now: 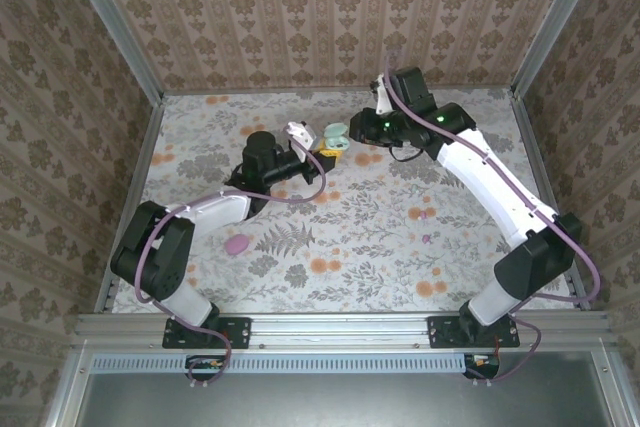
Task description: Insert wireless bluetooth earbuds into charging case
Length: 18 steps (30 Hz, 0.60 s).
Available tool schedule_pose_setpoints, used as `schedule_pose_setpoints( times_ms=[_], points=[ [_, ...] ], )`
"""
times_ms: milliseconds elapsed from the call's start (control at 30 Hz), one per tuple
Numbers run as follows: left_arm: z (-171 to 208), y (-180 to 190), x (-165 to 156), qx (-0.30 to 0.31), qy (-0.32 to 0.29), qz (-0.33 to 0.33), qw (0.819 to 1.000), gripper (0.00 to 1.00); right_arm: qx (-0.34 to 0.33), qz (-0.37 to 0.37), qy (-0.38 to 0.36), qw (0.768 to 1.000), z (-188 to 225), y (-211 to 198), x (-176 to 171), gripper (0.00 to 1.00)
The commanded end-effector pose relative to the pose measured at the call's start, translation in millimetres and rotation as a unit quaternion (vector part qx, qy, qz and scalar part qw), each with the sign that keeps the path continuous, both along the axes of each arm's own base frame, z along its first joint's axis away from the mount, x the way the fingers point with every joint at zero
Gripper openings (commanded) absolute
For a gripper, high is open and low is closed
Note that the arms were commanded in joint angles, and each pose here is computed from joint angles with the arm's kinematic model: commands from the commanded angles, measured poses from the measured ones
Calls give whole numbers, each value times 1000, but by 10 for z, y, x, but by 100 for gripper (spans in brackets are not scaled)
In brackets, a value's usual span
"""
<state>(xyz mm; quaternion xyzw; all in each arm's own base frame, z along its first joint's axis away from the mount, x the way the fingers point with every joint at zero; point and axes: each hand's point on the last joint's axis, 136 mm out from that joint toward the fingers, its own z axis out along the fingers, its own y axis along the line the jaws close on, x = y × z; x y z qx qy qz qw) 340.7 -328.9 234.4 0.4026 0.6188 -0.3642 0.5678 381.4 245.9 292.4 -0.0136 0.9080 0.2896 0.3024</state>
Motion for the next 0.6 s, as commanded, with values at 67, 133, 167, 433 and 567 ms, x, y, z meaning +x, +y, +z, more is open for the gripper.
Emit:
schedule_pose_setpoints(
  times_ms=[67, 133, 167, 433, 567],
  points=[
    [175, -44, 35, -18, -29, 1, 999, 26, -2, -3, -2, 1000, 28, 121, 57, 26],
    [194, -44, 43, -22, -29, 3, 999, 26, -6, -5, -5, 1000, 38, 125, 56, 26],
    [194, -44, 43, -23, -29, 3, 999, 26, -9, -6, -5, 1000, 25, 128, 56, 26],
    [227, -51, 54, -27, -31, 3, 999, 26, -21, -6, 1, 1000, -68, 194, 66, 26],
    [234, -54, 55, -28, -30, 2, 999, 26, -23, -5, 3, 1000, -101, 229, 79, 26]
  ],
)
